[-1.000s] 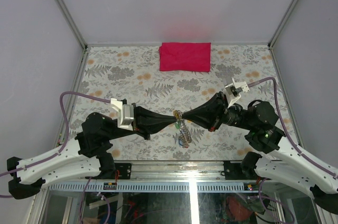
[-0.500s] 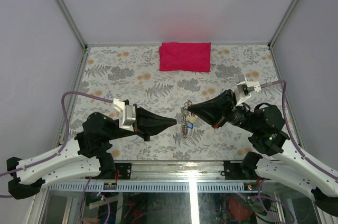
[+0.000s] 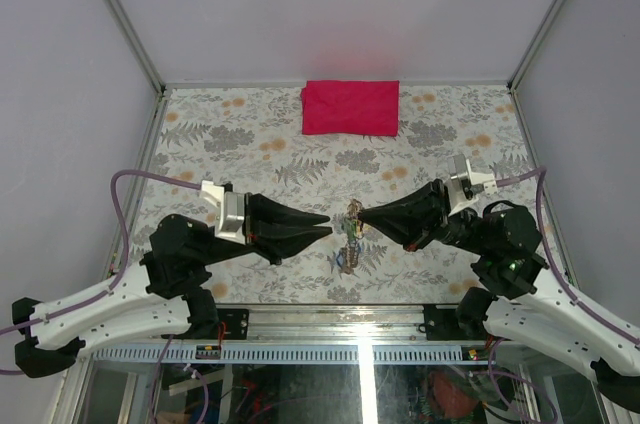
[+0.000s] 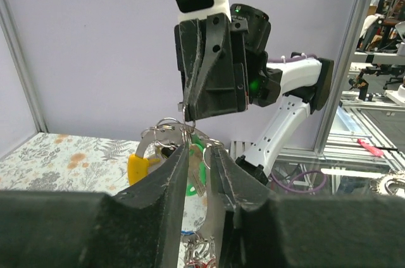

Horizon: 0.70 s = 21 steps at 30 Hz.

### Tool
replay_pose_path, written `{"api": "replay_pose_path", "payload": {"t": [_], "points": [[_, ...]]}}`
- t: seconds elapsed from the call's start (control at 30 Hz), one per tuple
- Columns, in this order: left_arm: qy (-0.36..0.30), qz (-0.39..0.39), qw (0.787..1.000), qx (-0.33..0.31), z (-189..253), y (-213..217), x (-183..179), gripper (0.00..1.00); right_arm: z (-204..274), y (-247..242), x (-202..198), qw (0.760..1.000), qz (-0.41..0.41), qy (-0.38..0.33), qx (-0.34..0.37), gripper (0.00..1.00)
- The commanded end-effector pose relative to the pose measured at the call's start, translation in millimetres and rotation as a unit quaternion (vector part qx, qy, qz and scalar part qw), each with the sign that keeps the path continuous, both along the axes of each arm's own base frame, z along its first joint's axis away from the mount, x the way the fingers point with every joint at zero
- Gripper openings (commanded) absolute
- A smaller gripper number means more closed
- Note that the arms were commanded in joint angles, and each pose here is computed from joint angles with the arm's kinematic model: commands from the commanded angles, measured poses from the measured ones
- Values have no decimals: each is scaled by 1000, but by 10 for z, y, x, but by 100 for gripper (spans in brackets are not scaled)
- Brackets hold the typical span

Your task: Put the keys on the keyring

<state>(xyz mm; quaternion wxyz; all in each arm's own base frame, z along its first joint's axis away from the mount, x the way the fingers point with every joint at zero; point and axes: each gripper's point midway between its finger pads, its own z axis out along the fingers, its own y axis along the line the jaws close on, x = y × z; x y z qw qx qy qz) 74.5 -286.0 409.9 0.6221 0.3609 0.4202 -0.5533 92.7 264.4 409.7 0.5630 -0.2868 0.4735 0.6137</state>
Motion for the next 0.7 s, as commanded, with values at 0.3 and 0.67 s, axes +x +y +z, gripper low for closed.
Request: {"api": "replay_pose_path", "payload": {"t": [0.3, 0.67], "points": [[21, -34, 996, -79, 383, -89, -36, 29, 356, -169, -178, 992, -6, -119, 36, 0], [27, -42, 996, -72, 353, -187, -20, 30, 359, -166, -203, 992, 0, -122, 35, 0]]}}
